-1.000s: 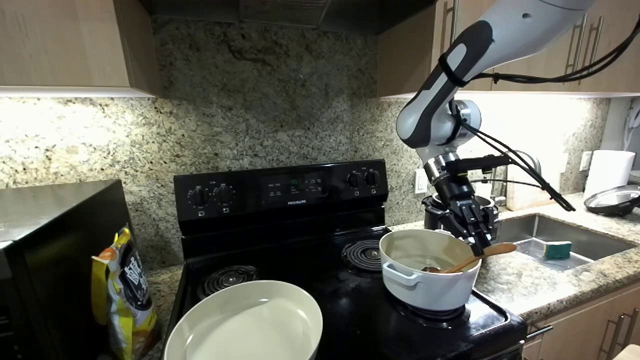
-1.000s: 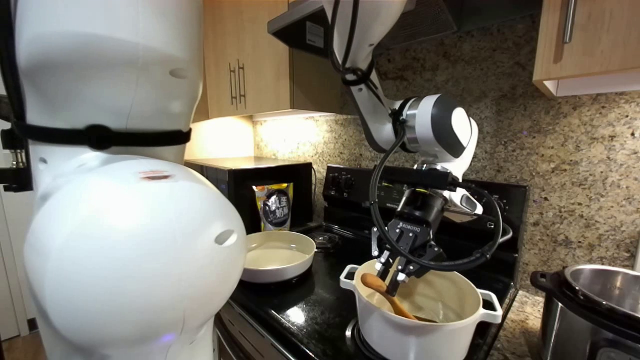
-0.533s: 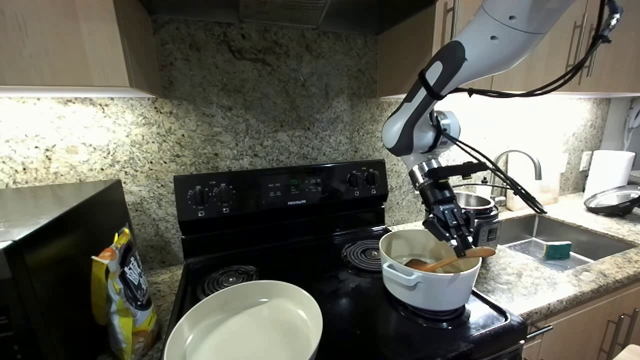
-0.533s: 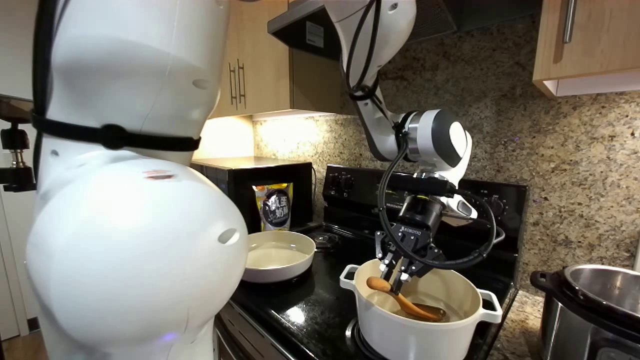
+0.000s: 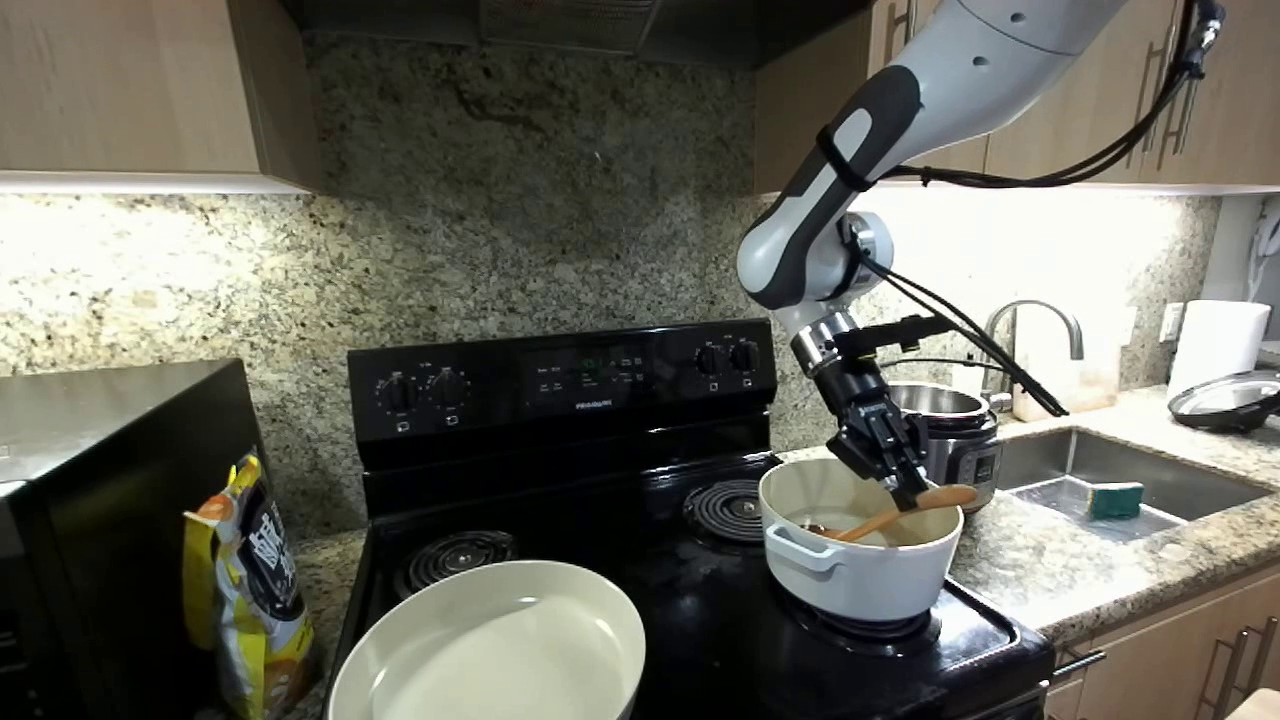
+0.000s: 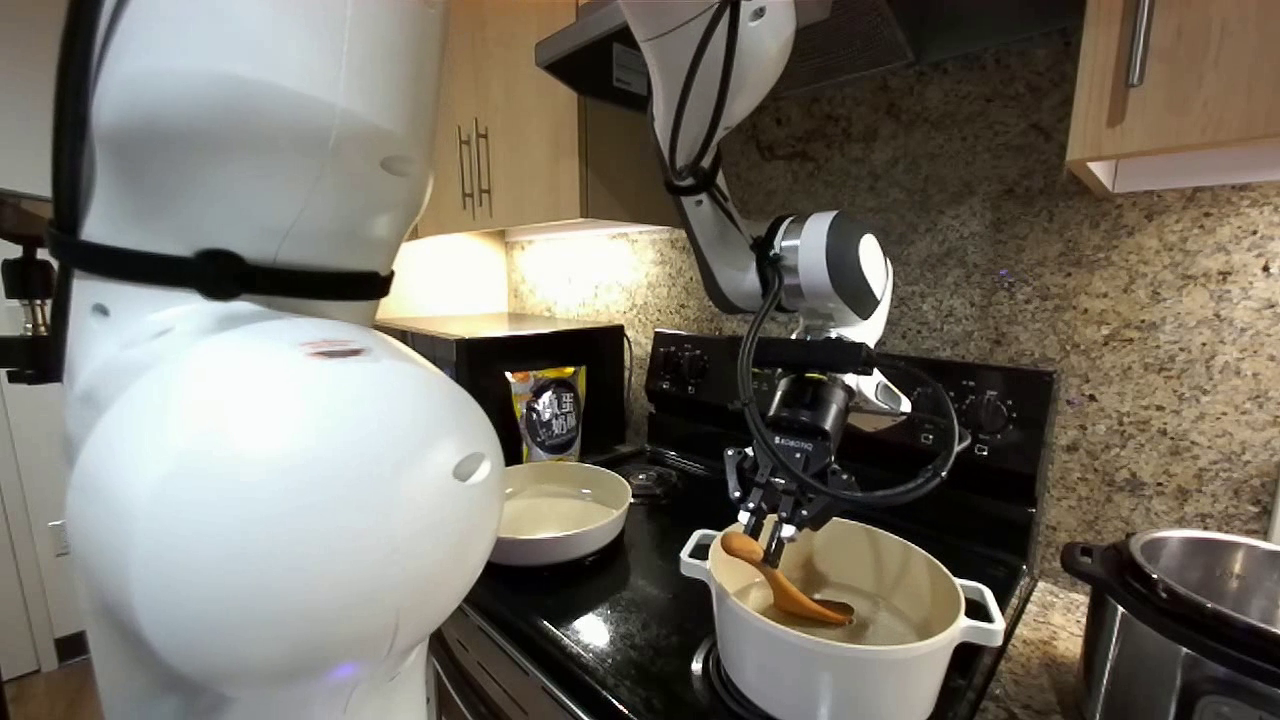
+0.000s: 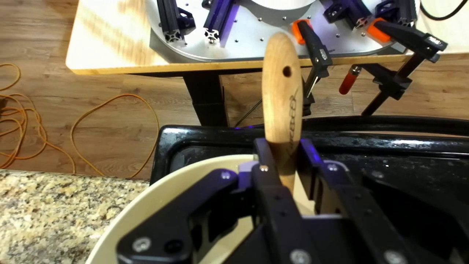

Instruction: Use the spatula to mix the water in the pot

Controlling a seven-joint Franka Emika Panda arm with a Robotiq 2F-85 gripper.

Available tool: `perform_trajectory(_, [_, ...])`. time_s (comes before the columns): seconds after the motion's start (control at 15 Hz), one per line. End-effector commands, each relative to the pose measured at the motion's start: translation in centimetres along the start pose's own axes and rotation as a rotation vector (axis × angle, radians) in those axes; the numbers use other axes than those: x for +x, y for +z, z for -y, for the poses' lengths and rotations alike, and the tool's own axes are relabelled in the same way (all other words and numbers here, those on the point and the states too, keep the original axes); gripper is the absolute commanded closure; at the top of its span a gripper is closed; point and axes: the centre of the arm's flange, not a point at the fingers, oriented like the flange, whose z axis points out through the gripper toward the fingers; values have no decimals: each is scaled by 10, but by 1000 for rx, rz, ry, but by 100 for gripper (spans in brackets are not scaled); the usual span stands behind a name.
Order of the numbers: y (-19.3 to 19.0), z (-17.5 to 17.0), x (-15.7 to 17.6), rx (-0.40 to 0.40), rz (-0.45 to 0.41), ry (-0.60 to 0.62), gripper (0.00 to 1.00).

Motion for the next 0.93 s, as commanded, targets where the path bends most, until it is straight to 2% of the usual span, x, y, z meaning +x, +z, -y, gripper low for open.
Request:
perform_trajectory(0.0, [-1, -16, -35, -66, -39, -15, 92])
perform_trajectory(0.27, [-2, -45, -50, -54, -52, 33, 92])
perform_trajectory(0.47, [-4, -58, -47, -9, -57, 83, 92])
perform_trajectory(0.6, [-4, -54, -39, 0, -39, 79, 92])
perform_trajectory(0.87, [-1, -17, -26, -47, -23, 47, 92])
